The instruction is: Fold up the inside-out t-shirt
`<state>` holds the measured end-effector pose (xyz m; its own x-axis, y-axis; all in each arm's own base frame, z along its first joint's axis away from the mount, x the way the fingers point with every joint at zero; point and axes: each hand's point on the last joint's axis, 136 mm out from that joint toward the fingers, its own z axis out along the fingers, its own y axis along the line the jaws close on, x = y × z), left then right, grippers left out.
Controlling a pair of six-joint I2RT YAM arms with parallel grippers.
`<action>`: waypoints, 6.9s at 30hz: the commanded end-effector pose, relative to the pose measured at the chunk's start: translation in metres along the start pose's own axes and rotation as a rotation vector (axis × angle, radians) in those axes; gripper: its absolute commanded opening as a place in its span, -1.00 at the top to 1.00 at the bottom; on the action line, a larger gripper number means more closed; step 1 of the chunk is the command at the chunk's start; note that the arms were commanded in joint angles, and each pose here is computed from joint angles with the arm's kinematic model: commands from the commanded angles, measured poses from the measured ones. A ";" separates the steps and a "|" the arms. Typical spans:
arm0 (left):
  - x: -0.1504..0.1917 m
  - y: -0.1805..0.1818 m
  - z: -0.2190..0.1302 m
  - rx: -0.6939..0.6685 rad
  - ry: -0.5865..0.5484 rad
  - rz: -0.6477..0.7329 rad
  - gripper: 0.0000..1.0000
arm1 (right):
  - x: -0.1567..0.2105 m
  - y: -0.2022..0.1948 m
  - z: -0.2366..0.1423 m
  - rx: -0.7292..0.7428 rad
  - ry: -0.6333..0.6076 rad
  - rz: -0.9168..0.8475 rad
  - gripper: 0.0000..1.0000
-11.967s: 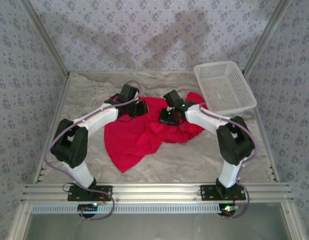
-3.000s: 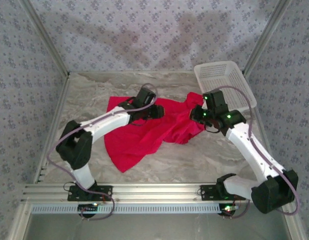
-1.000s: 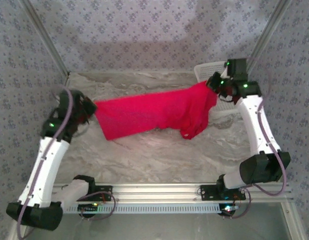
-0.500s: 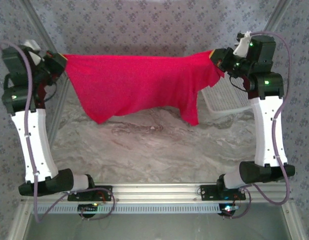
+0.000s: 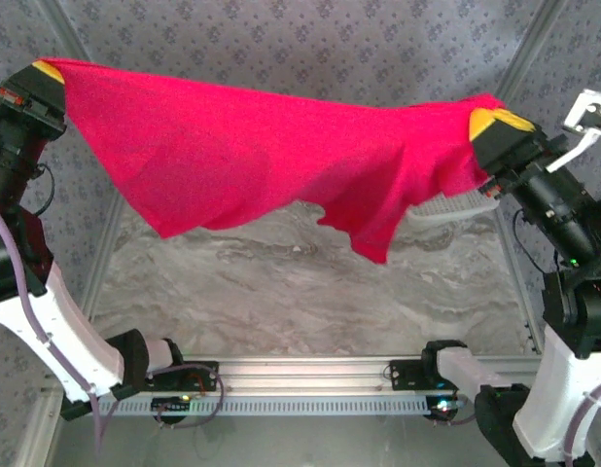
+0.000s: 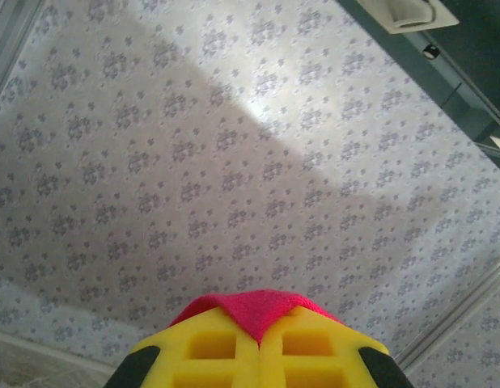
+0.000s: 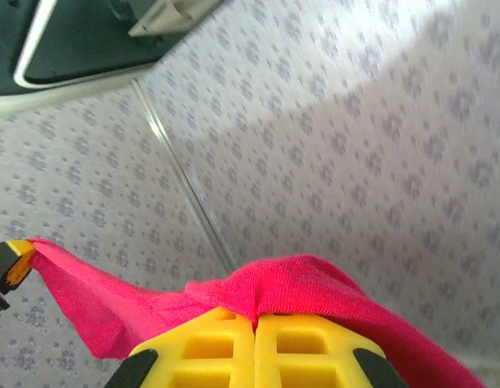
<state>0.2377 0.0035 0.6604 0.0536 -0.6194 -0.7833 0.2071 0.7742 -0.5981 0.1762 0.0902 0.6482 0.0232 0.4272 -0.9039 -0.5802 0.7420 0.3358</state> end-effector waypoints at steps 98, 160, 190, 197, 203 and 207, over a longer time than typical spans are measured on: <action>0.437 0.390 -0.049 -1.095 0.948 -0.122 1.00 | 0.544 -0.197 -0.103 0.743 1.542 0.333 -0.27; 0.450 0.412 -0.001 -1.046 1.103 -0.163 0.13 | 0.524 -0.219 -0.034 0.705 1.348 0.399 1.00; 0.401 0.393 0.010 -1.107 1.027 -0.008 1.00 | 0.513 -0.202 -0.031 0.678 1.354 0.384 1.00; 0.290 0.307 0.047 -0.904 0.720 0.004 1.00 | 0.391 -0.201 0.028 0.622 1.047 0.340 1.00; 0.173 0.205 0.059 -0.626 0.368 -0.002 1.00 | 0.266 -0.167 0.072 0.477 0.751 0.325 1.00; 0.089 0.134 0.035 -0.464 0.123 0.010 1.00 | 0.168 -0.124 0.079 0.351 0.537 0.255 1.00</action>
<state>0.3352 0.0473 0.4529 -0.2241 -0.6109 -0.7593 -0.3457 0.7783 -0.5242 0.3446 0.1133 0.4228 -0.6119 0.3618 -0.7033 -0.1206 0.8361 0.5351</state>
